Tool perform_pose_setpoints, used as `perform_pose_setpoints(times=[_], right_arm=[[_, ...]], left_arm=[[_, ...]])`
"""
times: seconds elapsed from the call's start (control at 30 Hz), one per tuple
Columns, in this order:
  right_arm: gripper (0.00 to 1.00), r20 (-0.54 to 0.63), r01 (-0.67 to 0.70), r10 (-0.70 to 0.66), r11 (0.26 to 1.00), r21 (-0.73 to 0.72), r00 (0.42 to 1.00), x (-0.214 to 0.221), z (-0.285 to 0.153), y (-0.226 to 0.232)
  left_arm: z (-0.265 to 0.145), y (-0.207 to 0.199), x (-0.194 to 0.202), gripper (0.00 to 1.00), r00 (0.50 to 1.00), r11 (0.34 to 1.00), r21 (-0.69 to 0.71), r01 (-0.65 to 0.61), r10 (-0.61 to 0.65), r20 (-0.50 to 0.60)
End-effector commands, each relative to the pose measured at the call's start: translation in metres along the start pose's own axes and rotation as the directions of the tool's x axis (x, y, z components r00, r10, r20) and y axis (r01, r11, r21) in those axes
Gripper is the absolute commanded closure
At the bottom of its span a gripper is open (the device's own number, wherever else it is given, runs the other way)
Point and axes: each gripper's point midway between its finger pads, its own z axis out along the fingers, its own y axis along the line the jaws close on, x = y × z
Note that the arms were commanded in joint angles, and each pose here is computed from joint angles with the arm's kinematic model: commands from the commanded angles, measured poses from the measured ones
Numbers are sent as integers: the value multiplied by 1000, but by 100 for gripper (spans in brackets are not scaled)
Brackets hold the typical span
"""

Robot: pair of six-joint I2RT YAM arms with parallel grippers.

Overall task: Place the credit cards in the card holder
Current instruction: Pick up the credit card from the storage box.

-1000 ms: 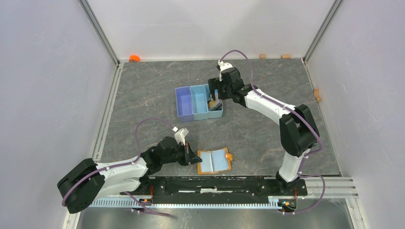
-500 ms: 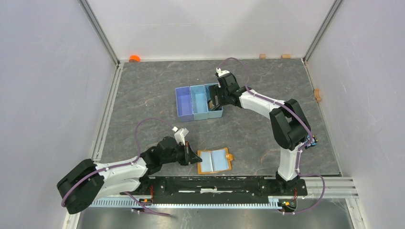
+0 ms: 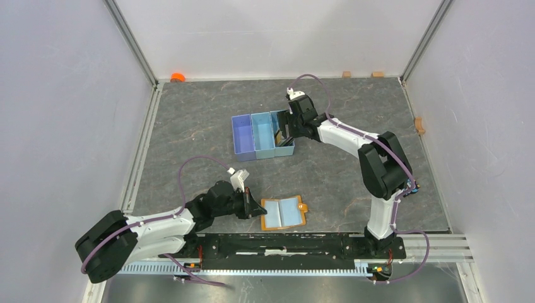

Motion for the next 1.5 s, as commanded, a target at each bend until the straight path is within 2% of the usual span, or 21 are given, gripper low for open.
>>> perform_pose_setpoints(times=[0.0,0.17,0.43,0.93,1.4,1.47], right_arm=[[13,89,-13,9,999,43,996,-34,-21,-16],[15,91,-11,8,999,39,996,-35,-20,-16],[28,122,-13,9,1000,26,993,-41,-24,-14],[41,147,14,-10,1000,-26,989,-45,-22,-5],[46,125,18,-15,1000,-24,992,-32,-14,-7],[50,133,15,-11,1000,-26,991,-32,-15,-7]], left_arm=[[0,-2,-3,98,999,999,14,-37,37,5],[1,-2,-2,98,999,999,15,-36,36,-1],[2,-2,0,98,999,999,19,-32,32,-8],[3,-1,3,98,999,999,25,-23,24,-23],[4,-1,4,98,999,1000,26,-18,18,-28],[4,-1,4,98,999,1000,26,-18,19,-28]])
